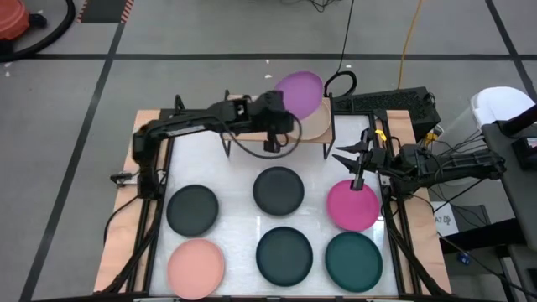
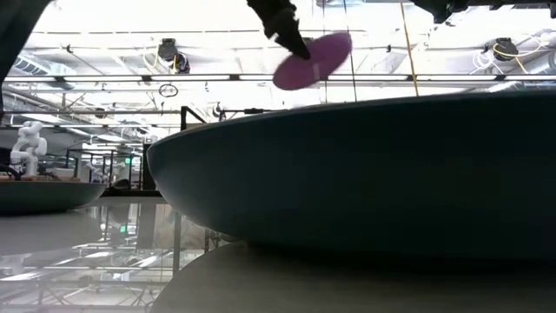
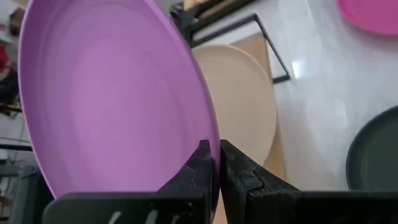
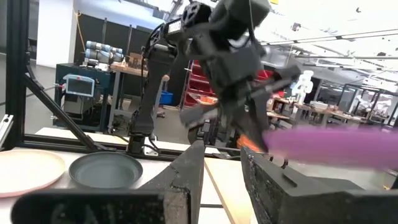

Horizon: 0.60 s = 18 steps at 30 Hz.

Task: Place and stack plates onto a shelf
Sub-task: Stack the purple plate on top of the light brown plate on the shelf

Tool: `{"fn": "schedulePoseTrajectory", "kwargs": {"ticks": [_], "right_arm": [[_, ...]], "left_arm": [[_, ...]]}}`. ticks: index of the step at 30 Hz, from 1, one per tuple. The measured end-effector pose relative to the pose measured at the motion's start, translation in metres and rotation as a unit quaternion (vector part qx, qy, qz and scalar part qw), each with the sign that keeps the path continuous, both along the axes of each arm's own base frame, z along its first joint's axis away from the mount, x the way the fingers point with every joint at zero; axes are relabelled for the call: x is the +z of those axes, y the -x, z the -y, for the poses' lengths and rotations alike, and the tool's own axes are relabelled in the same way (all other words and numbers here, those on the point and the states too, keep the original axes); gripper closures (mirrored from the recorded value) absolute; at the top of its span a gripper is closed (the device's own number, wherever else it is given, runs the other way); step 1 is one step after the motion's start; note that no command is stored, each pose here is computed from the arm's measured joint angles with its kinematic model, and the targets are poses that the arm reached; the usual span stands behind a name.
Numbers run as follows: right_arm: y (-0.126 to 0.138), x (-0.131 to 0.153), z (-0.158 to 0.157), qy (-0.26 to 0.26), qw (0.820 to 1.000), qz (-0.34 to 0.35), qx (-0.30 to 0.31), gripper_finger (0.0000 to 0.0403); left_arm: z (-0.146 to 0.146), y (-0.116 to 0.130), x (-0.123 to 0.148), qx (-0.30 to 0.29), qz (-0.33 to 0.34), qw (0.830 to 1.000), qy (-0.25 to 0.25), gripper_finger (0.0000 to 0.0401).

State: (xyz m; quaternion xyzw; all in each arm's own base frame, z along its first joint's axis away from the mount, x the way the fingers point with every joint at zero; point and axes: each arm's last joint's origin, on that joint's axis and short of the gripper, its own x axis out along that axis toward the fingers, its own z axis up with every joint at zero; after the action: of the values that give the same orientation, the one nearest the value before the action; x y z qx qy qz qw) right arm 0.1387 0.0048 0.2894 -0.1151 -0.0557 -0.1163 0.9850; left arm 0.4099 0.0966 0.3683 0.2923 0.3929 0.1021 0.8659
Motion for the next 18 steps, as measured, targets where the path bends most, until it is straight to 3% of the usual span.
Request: {"fn": "schedulePoseTrajectory", "kwargs": {"ticks": [8,18], "right_arm": [[0.0,-0.001,0.0,0.002,1.0,-0.006,0.0,0.0314],[0.0,-0.002,0.0,0.005,1.0,-0.009,-0.001,0.0314]], "left_arm": [[-0.002,-0.026,-0.04,-0.026,-0.059,0.998,-0.008,0.0389],[-0.003,-0.03,-0.046,-0.028,-0.064,0.998,-0.009,0.0344]]}}
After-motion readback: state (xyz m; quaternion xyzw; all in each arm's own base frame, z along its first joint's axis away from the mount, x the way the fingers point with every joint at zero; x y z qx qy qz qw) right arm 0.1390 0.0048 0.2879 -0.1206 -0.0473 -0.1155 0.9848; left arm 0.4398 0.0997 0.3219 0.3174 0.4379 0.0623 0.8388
